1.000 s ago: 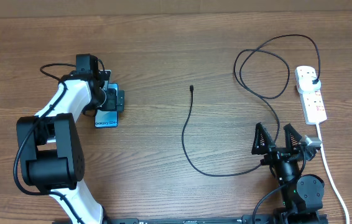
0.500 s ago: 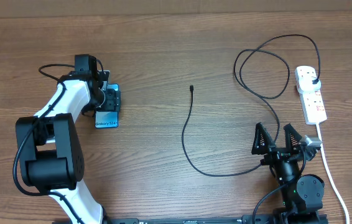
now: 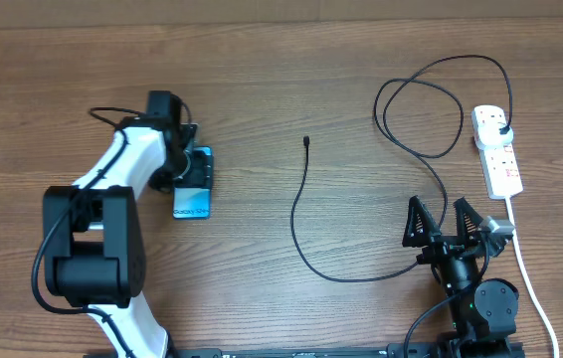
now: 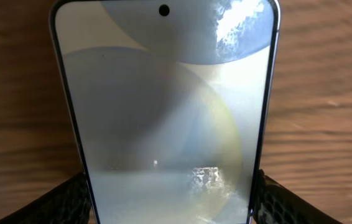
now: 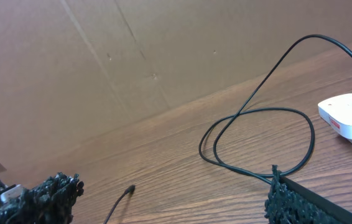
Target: Plug charger to phone and switch on socket
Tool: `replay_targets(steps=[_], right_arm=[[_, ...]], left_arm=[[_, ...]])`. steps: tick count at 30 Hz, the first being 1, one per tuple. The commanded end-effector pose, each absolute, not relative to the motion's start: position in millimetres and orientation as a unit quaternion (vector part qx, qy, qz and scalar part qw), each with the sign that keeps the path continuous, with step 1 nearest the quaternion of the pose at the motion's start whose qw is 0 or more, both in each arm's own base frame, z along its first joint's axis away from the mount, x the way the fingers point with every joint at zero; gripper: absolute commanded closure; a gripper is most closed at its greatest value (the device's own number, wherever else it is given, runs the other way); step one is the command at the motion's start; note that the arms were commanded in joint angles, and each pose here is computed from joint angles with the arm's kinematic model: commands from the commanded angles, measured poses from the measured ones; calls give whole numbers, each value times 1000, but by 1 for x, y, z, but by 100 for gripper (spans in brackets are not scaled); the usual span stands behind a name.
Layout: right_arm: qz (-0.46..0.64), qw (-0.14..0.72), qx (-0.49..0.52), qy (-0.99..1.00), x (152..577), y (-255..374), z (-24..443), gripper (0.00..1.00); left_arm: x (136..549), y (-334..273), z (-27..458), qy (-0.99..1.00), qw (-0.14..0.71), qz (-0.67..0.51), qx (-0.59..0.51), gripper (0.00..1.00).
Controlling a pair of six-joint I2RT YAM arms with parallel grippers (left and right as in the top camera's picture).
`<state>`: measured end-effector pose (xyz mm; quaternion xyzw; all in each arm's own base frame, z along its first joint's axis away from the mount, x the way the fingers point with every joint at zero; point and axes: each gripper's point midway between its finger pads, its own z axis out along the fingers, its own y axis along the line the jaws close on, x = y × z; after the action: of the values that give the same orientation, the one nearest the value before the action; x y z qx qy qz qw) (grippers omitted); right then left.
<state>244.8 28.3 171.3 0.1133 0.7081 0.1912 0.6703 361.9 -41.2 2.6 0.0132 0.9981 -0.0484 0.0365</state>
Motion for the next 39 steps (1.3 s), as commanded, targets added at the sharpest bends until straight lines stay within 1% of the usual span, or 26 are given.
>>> replay_targets(steps=[1, 7, 9, 12, 15, 17, 21, 24, 29, 35, 39], right_arm=[[192, 672, 110, 707, 245, 30, 170, 0], [192, 672, 110, 707, 245, 30, 170, 0], [192, 672, 110, 707, 245, 30, 170, 0], [192, 672, 110, 707, 245, 30, 170, 0], [192, 672, 110, 707, 245, 30, 170, 0], [192, 672, 110, 707, 245, 30, 170, 0], [192, 672, 110, 707, 245, 30, 170, 0], [192, 672, 110, 707, 245, 30, 170, 0], [192, 672, 110, 707, 245, 30, 170, 0], [192, 672, 110, 707, 245, 30, 170, 0], [192, 672, 110, 707, 245, 30, 170, 0]], left_arm=[[332, -78, -17, 996, -21, -86, 12, 23], [326, -104, -17, 995, -23, -77, 51, 22], [326, -101, -19, 998, -19, -46, 39, 21], [328, -98, -20, 999, -10, -13, 30, 17], [329, -102, -20, 999, -4, -13, 34, 14], [331, -105, -20, 1000, 1, -14, 28, 11], [335, -112, -20, 999, 13, -17, 34, 6], [336, -115, -20, 999, 17, -18, 37, 5], [339, -110, -20, 999, 24, -1, 38, 7], [340, -106, -20, 997, 28, 10, 69, 7], [340, -107, -20, 997, 26, 6, 69, 9]])
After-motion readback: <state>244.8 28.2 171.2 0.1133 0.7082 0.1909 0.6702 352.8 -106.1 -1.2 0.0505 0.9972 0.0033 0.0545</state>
